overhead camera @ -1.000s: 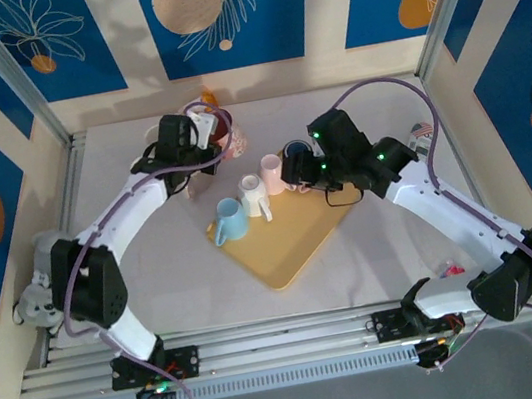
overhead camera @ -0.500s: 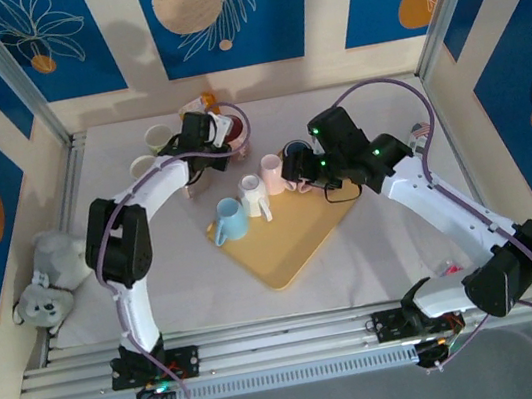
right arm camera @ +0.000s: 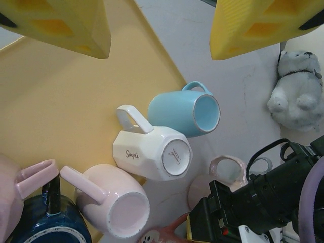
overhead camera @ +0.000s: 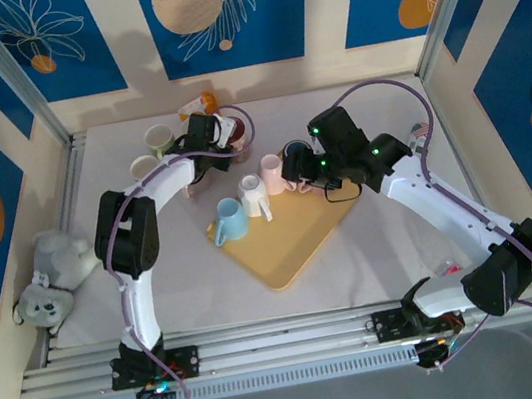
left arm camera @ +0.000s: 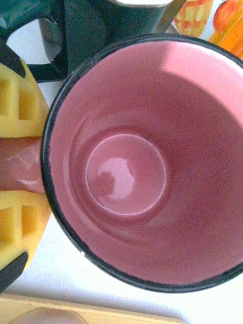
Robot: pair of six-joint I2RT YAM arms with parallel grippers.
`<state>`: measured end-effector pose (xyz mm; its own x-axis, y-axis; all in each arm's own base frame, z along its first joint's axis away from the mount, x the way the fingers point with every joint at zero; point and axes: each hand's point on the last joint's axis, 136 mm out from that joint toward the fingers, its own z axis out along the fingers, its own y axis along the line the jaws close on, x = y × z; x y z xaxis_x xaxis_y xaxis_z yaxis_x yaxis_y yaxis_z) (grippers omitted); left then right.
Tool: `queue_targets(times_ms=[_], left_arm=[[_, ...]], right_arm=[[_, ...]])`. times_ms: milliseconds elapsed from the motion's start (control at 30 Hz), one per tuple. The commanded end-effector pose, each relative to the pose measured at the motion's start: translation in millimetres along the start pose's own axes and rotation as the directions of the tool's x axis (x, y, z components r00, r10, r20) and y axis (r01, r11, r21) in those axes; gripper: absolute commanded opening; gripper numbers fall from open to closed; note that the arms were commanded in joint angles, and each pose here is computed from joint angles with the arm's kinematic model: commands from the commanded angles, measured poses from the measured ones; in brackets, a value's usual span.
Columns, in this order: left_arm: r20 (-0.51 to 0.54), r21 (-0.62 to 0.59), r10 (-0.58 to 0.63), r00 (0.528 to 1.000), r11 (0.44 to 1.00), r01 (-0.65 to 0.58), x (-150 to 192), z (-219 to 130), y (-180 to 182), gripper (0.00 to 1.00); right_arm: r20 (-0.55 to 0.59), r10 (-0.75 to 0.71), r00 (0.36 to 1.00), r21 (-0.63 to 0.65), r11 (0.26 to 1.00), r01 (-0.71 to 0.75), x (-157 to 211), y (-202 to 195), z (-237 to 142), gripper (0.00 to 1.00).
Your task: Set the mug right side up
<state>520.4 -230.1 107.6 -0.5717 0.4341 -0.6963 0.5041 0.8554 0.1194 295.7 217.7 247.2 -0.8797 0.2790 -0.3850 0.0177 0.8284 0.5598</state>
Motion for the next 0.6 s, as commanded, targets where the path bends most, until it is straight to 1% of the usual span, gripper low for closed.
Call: queue_targets(times_ms=[0,67,233,400,567], left_arm=[[0.123,-0.031,0.026,0.992,0.999,-0.022,-41,-6,4,0.01],[0.12,-0.031,0.027,0.992,0.999,-0.024,-40,-6,3,0.05],[0.125,-0.04,0.03,0.992,0.999,-0.026,-43,-14,5,0.36],[0.123,-0.029,0.01,0.992,1.0,-0.007,-47,-25,4,0.45],[0.149,-0.02,0.01,0.989,1.0,-0.007,-56,-45,4,0.53]], right_arm=[[-0.015,-0.008,1.0,-0.005,1.0,0.008,3,-1,-1,0.55],[-0.014,-0.006,1.0,-0.006,1.0,0.006,3,-1,0,0.55],[-0.014,-0.002,1.0,0.006,1.0,0.002,3,-4,1,0.56],[-0.012,0.006,1.0,0.022,1.0,-0.006,5,-8,-1,0.56],[0.006,0.01,1.0,0.018,1.0,-0.01,4,-10,-5,0.57]])
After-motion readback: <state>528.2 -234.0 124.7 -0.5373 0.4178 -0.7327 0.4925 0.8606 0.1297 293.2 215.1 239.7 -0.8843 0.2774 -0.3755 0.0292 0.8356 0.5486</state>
